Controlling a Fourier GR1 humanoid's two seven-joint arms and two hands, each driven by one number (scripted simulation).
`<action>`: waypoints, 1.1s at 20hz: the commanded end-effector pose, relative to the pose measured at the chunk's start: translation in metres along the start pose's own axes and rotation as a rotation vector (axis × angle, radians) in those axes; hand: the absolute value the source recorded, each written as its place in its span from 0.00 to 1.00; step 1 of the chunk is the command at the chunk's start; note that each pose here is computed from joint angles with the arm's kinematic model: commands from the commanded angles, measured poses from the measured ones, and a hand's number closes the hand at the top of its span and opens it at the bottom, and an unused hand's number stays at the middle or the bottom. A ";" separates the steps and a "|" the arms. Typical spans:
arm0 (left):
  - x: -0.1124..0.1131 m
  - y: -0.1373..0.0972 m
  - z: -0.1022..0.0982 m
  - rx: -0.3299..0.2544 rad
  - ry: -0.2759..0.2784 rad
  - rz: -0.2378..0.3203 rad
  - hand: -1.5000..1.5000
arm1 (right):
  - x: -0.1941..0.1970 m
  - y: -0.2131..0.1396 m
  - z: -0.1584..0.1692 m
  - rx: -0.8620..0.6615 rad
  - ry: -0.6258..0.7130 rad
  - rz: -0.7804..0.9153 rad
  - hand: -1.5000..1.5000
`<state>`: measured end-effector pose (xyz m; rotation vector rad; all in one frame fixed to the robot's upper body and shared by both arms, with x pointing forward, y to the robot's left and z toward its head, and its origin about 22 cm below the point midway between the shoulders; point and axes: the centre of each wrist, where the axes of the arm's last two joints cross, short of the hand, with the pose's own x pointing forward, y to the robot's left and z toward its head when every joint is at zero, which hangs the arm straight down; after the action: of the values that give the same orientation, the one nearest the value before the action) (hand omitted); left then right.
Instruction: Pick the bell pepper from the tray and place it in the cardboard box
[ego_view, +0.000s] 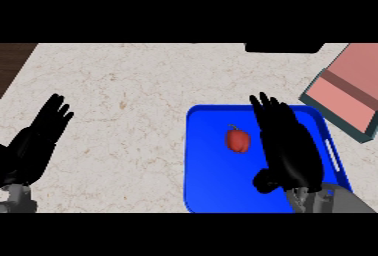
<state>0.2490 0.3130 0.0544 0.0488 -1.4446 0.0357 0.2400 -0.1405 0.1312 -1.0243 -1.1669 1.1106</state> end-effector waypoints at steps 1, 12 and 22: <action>-0.007 -0.001 0.000 -0.008 -0.006 0.004 0.50 | 0.047 -0.008 -0.009 0.126 0.116 0.054 0.00; -0.005 0.003 -0.002 0.011 0.008 0.002 0.50 | 0.070 0.008 -0.029 0.227 0.217 0.064 0.00; -0.005 0.006 -0.005 0.012 -0.012 0.008 0.50 | 0.070 0.010 -0.015 0.202 0.162 0.055 0.00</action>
<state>0.2499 0.3211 0.0494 0.0560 -1.4451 0.0523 0.2701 -0.0818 0.1280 -0.8975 -1.0012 1.1527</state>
